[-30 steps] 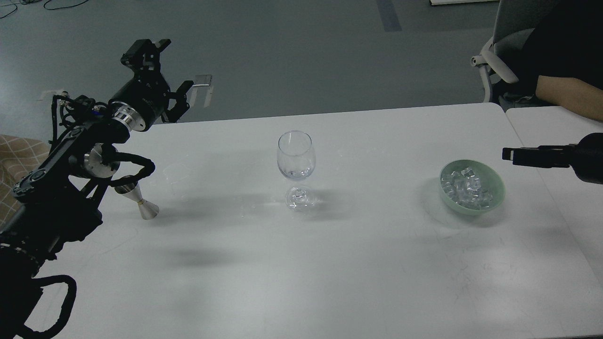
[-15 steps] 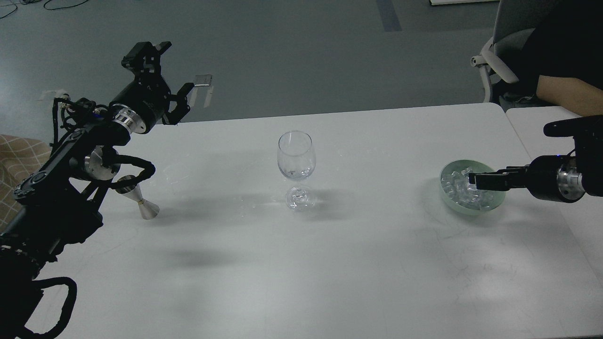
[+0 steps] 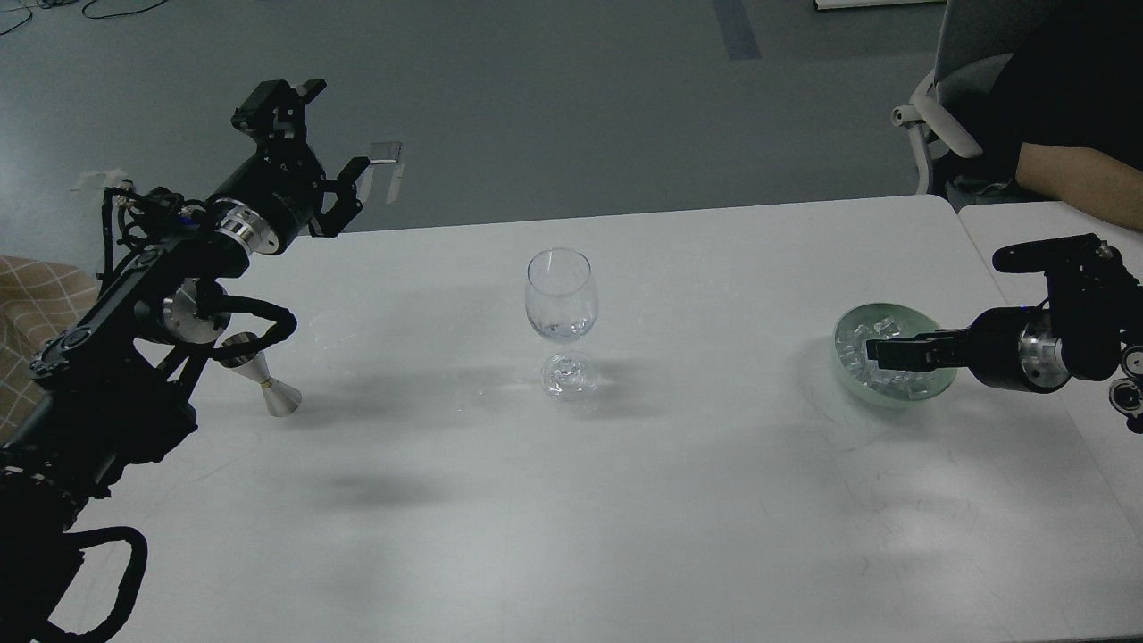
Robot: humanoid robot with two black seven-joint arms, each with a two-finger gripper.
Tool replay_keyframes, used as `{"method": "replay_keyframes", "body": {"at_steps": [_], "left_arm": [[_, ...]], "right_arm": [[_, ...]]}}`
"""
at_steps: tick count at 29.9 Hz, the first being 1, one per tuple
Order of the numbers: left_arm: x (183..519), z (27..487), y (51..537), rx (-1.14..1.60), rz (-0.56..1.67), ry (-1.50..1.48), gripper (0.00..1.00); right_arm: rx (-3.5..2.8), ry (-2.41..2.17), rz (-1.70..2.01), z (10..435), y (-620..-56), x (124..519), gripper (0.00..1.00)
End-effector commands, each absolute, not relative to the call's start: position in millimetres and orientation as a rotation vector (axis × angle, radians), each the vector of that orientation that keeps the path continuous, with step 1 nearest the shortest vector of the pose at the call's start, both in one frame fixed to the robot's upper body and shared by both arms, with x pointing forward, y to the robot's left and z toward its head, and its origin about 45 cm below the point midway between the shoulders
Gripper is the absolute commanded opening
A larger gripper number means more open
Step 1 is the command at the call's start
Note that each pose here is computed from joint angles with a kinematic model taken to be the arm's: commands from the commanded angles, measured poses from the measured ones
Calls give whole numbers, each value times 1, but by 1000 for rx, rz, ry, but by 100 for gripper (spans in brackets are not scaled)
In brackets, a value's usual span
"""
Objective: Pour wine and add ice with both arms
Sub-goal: 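Reach the right gripper into the green bowl of ice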
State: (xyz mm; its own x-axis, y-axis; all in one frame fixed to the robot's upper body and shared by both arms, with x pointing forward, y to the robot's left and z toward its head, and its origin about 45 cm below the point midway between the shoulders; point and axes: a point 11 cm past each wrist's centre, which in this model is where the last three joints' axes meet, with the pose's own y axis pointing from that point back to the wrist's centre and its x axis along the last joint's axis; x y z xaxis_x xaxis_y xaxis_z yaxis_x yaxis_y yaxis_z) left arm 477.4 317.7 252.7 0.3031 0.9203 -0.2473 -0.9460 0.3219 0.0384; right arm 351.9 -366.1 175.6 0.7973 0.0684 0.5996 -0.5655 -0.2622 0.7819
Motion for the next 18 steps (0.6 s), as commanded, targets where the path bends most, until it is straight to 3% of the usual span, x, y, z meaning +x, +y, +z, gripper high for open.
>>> {"method": "replay_keyframes", "body": {"at_steps": [1, 6, 18], "left_arm": [[477, 253, 318, -122, 1241, 241, 98], [477, 253, 318, -122, 1241, 241, 98], [478, 253, 317, -122, 1238, 240, 98]], "right_arm": [[1725, -387, 631, 174, -368, 352, 78], [1720, -386, 632, 174, -369, 352, 66], [1730, -361, 621, 166, -364, 348, 66]]}}
